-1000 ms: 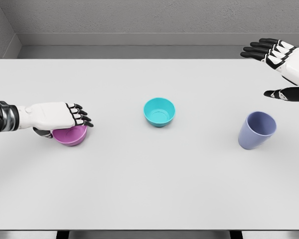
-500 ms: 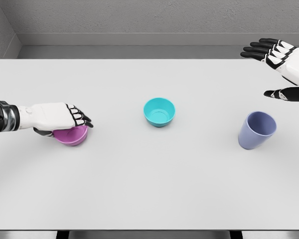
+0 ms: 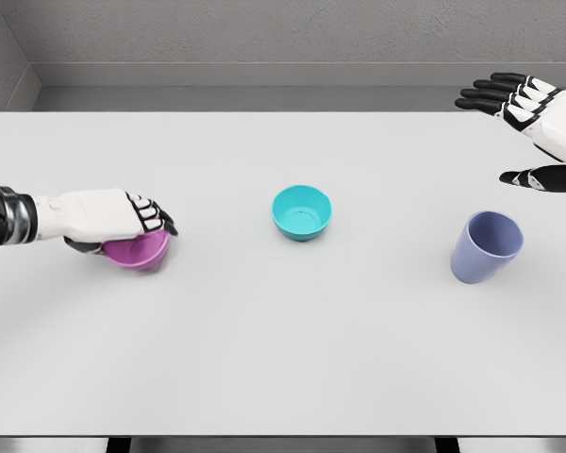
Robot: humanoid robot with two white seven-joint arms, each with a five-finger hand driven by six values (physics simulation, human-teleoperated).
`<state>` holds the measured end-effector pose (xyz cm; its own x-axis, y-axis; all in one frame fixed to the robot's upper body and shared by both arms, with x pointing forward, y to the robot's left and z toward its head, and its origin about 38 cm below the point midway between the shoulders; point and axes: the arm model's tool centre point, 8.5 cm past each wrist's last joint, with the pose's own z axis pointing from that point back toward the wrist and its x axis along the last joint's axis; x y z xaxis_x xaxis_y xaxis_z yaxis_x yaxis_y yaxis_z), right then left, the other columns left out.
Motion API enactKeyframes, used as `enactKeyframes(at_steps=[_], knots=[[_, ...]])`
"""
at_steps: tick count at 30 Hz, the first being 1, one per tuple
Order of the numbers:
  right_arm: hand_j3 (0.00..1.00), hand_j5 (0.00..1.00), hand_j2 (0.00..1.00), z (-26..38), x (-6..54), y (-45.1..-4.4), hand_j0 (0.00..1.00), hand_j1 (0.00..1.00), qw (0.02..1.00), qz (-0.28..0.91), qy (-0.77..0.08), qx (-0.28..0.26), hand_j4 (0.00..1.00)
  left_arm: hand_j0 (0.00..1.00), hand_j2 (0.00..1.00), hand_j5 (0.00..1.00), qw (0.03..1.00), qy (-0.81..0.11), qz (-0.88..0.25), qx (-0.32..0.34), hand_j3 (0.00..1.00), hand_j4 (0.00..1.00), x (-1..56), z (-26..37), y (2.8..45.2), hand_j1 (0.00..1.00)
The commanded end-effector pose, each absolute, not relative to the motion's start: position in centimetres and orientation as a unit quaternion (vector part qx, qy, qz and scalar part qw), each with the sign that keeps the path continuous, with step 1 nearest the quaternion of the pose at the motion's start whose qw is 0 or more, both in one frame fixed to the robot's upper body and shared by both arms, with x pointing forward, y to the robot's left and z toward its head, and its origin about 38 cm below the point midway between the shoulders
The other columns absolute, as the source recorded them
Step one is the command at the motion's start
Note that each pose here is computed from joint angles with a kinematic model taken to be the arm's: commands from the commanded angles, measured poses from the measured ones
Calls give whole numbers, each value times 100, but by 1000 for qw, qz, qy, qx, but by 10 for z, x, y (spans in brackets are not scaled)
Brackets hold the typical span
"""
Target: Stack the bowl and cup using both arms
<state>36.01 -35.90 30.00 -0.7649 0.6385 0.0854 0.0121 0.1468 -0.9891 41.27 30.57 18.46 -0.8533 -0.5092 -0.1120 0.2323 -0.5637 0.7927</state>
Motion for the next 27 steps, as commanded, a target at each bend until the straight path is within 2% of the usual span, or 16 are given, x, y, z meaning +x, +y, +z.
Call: enactKeyframes(at_steps=[1,3,6,11,18,27], knots=[[100,100,100,301,360,-359,100,100,257,610,-714,-227,100,52,52,52,220,-427,-862,163,52,52,414,187,305,52],[100,100,100,301,360,-359,100,100,257,610,-714,-227,100,52,52,52,225,-443,-854,153,52,52,414,188,299,52],[100,100,100,301,360,-360,100,100,257,611,-714,-228,100,46,46,46,224,-462,-846,142,46,46,417,189,287,46],[100,100,100,300,360,-359,100,100,257,610,-715,-227,100,46,46,46,234,-505,-820,132,46,46,430,193,268,46],[100,100,100,301,359,-357,100,100,254,611,-715,-225,100,47,47,47,198,-548,-802,131,47,47,452,215,215,47],[100,100,100,306,360,-359,100,100,251,606,-719,-231,100,48,48,48,186,-561,-795,135,48,48,484,223,165,48]])
